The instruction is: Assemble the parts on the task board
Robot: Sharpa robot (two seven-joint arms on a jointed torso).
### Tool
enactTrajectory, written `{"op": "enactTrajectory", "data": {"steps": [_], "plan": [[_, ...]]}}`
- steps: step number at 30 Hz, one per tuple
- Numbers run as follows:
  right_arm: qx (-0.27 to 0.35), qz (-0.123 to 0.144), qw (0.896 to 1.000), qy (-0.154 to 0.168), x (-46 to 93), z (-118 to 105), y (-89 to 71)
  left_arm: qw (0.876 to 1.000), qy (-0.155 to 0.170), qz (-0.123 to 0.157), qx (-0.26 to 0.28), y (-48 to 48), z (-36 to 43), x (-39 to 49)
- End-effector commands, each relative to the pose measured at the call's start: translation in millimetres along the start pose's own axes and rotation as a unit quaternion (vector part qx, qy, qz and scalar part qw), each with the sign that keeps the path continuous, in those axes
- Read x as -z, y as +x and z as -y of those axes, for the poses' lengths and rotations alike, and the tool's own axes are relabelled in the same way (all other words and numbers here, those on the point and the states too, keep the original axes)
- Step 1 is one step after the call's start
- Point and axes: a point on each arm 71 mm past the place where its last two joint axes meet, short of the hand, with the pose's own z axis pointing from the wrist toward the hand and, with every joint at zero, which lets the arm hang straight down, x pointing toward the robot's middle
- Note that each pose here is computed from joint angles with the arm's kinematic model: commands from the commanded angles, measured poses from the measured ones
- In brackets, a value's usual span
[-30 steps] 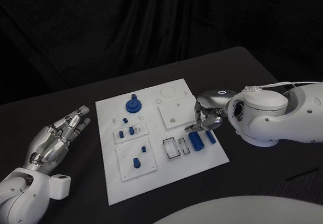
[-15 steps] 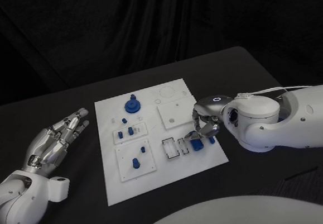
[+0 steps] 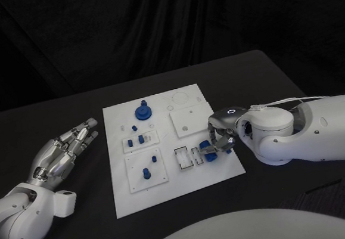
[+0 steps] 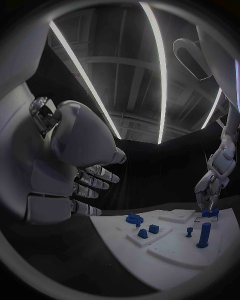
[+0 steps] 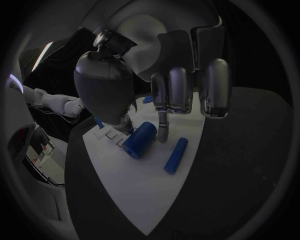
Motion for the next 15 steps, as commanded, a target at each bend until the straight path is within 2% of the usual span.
{"op": "enactTrajectory", "data": {"steps": [1,10,15], "plan": [[0.016,-0.015,0.999,0.044,-0.9,6.9,6.5,1.0,0.0,-0.005,0.008,1.5,-0.7,0.7],[0.011,-0.021,0.999,0.04,-3.0,5.6,13.7,1.0,-0.007,-0.006,0.01,1.9,-3.4,2.1],[-0.024,-0.025,0.999,0.028,-2.8,4.0,15.3,1.0,-0.01,-0.005,0.011,1.9,-4.7,3.0]]}}
